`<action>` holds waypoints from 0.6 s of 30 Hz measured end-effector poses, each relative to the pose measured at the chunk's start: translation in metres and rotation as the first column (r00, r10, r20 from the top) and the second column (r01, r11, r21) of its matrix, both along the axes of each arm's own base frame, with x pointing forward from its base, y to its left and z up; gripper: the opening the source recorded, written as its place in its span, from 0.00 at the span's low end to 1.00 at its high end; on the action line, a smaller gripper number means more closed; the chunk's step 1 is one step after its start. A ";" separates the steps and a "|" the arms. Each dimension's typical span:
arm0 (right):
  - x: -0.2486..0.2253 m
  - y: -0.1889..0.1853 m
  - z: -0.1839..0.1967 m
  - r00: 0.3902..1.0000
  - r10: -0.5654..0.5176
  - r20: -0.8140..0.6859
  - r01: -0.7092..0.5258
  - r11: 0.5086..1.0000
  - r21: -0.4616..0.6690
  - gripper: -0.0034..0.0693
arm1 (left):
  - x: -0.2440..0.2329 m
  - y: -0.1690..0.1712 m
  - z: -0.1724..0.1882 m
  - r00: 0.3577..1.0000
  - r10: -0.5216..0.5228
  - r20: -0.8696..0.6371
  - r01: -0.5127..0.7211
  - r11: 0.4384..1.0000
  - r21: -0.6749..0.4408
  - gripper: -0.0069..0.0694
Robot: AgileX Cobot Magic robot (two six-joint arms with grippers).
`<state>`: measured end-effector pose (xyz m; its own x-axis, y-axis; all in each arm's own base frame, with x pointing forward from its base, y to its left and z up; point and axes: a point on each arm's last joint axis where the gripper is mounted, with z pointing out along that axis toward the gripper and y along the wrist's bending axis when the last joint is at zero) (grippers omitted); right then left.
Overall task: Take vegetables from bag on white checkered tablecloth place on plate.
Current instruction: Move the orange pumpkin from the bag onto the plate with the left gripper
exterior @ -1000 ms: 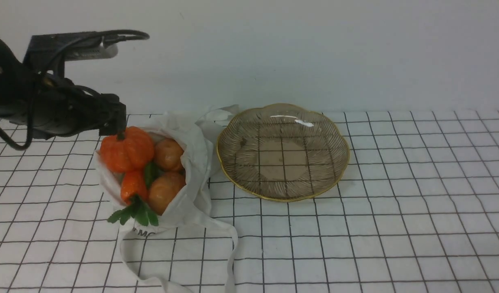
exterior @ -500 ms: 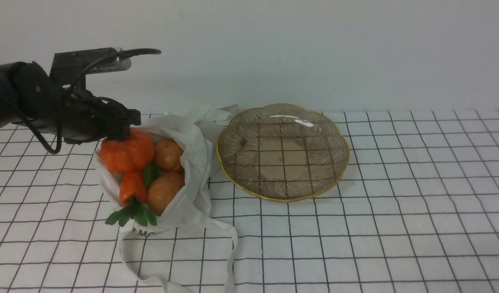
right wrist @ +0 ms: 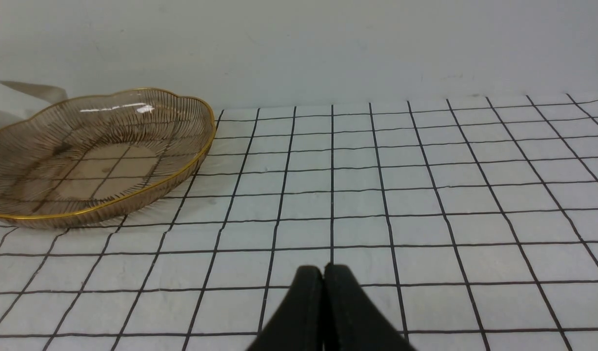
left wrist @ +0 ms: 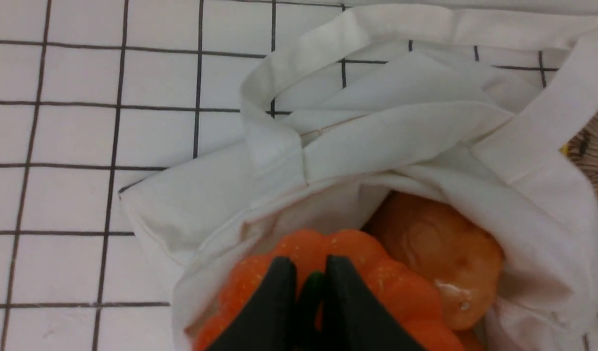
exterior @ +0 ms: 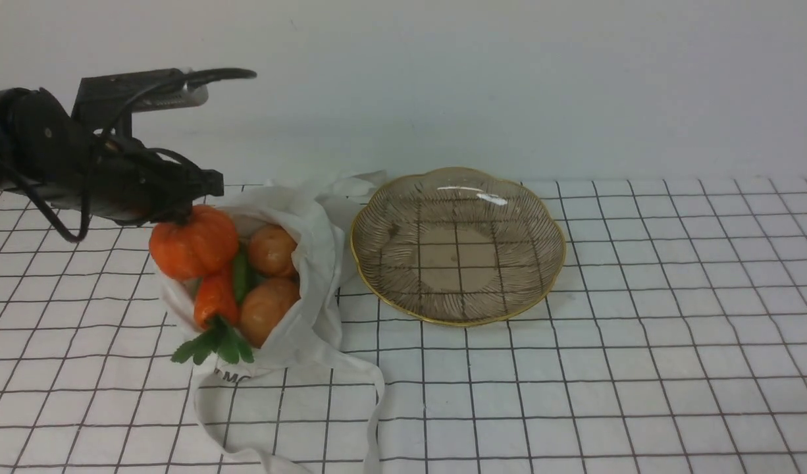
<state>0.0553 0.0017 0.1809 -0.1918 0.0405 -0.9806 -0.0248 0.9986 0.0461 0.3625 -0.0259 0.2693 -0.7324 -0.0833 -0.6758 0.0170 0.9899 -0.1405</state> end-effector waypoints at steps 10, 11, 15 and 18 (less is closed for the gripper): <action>0.000 0.000 0.000 1.000 0.000 0.000 0.000 1.000 0.000 0.03 | -0.001 -0.039 0.076 0.991 -0.088 0.105 0.107 0.976 -0.191 0.14; 0.000 0.000 0.000 1.000 0.000 0.000 0.000 1.000 0.000 0.03 | 0.000 -0.052 0.077 0.986 -0.129 0.106 0.149 0.968 -0.204 0.14; 0.000 0.000 0.000 1.000 0.000 0.000 0.000 1.000 0.000 0.03 | 0.015 -0.116 0.061 0.951 -0.298 0.088 0.311 0.915 -0.257 0.14; 0.000 0.000 0.000 1.000 0.000 0.000 0.000 1.000 0.000 0.03 | 0.029 -0.155 0.037 0.925 -0.375 0.068 0.380 0.889 -0.254 0.14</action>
